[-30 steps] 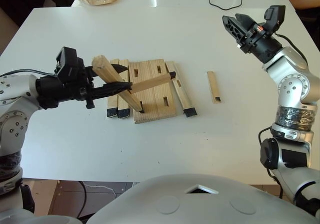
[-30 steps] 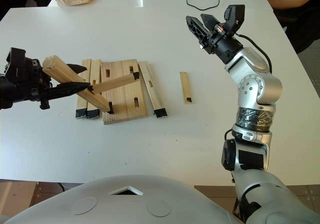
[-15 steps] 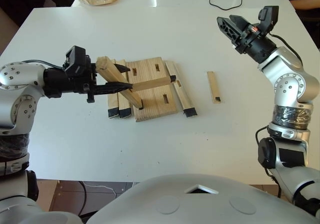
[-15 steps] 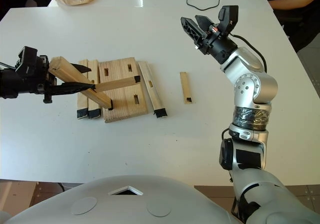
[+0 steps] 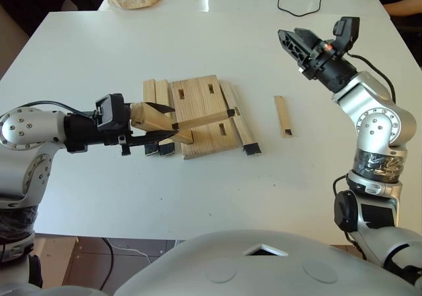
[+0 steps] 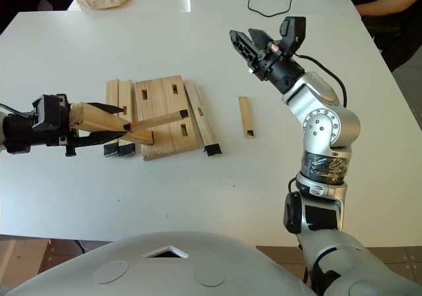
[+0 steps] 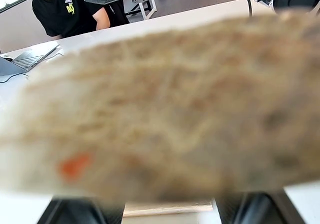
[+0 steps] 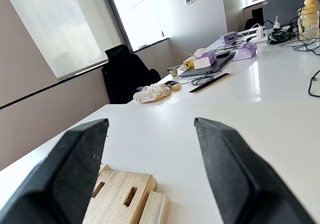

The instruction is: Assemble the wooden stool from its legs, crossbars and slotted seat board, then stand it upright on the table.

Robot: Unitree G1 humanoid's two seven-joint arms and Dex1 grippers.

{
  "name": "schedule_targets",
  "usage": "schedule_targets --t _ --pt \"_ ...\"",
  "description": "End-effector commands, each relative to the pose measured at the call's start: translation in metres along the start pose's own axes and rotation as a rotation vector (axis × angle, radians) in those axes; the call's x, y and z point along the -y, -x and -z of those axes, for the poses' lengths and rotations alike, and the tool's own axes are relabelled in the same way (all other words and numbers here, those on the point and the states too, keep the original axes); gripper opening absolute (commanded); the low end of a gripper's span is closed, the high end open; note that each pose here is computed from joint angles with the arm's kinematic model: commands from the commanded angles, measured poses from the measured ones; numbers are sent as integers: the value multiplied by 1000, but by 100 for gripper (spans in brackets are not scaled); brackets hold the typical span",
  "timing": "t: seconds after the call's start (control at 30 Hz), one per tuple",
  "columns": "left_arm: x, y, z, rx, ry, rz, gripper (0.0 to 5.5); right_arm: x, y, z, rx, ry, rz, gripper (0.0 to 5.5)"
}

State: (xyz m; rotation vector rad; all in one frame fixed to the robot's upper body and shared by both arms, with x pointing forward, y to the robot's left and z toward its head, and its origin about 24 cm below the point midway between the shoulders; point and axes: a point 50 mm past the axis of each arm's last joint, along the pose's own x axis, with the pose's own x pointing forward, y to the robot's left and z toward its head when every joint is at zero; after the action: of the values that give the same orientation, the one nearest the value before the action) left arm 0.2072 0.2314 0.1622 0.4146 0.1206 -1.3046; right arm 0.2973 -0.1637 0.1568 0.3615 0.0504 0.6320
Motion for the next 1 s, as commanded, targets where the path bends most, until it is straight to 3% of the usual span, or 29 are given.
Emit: schedule_targets --t 0.03,0.13,0.17,0.33,0.57,0.8,1.0 --pt "-1 -3 40 -220 100 114 205 -3 10 7 11 -34 52 315" --pt "-15 -1 35 -252 53 167 205 -4 15 14 31 -55 96 315" --pt "-21 -2 33 -254 35 169 241 -4 17 15 44 -62 109 315" --pt "-54 -6 24 -264 -45 205 311 -4 28 21 121 -99 201 315" --pt "-84 18 24 -391 -58 215 314 -7 30 27 229 -131 266 315" --pt "-110 11 -32 -174 -27 161 314 -7 35 43 290 -177 350 315" --pt "-114 24 -70 -10 -19 54 314 1 29 35 316 -150 337 315"
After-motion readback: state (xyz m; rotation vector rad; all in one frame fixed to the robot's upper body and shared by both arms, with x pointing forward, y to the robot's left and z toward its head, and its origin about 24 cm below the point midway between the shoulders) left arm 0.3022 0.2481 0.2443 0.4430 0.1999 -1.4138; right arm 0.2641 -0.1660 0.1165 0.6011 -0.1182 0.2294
